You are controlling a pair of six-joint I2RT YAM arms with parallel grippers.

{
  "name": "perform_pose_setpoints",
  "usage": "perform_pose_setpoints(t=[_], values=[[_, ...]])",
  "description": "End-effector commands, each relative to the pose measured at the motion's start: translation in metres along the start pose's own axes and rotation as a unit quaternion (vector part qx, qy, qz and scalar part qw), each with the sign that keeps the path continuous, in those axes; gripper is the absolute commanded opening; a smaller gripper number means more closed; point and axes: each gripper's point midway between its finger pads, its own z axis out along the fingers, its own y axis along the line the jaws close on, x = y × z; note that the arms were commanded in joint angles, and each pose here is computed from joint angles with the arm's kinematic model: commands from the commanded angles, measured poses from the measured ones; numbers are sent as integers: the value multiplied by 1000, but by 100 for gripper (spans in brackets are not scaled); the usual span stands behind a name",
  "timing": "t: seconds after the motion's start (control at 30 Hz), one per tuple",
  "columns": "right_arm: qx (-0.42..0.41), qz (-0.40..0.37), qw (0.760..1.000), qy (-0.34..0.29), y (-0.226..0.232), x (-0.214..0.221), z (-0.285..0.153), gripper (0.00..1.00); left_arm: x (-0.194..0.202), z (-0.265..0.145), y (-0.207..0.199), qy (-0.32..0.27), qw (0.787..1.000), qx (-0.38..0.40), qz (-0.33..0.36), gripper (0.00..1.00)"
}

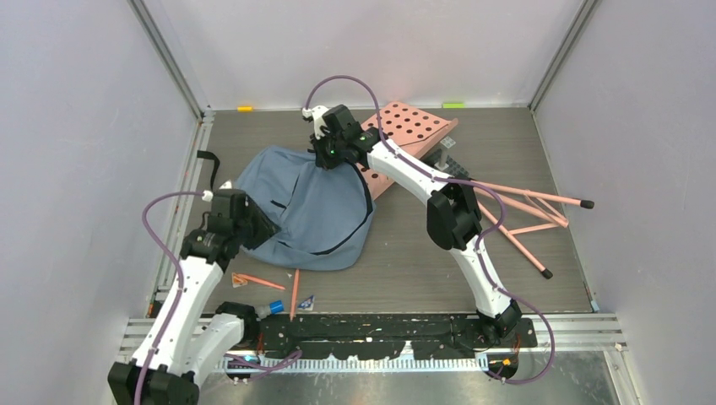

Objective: Pack the student bag
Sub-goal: Unzip the student bag at the center of the board.

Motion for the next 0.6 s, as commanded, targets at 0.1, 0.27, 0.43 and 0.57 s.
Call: perform_pose_setpoints(t=[0.1,0.27,0.43,0.57], values=[[11,-2,996,-90,-1,-61,-34,0,-55,5,-70,-20,997,63,-29,39],[8,-2,996,-86,0,-59,-34,0,-86,23,-73,-53,998,30,-33,52],[8,-6,996,-85,0,-59,-35,0,-100,37,-62,-59,998,-9,-32,56],[9,-9,996,-83,-1,-57,-34,1,-103,44,-53,-66,997,-26,-34,56]])
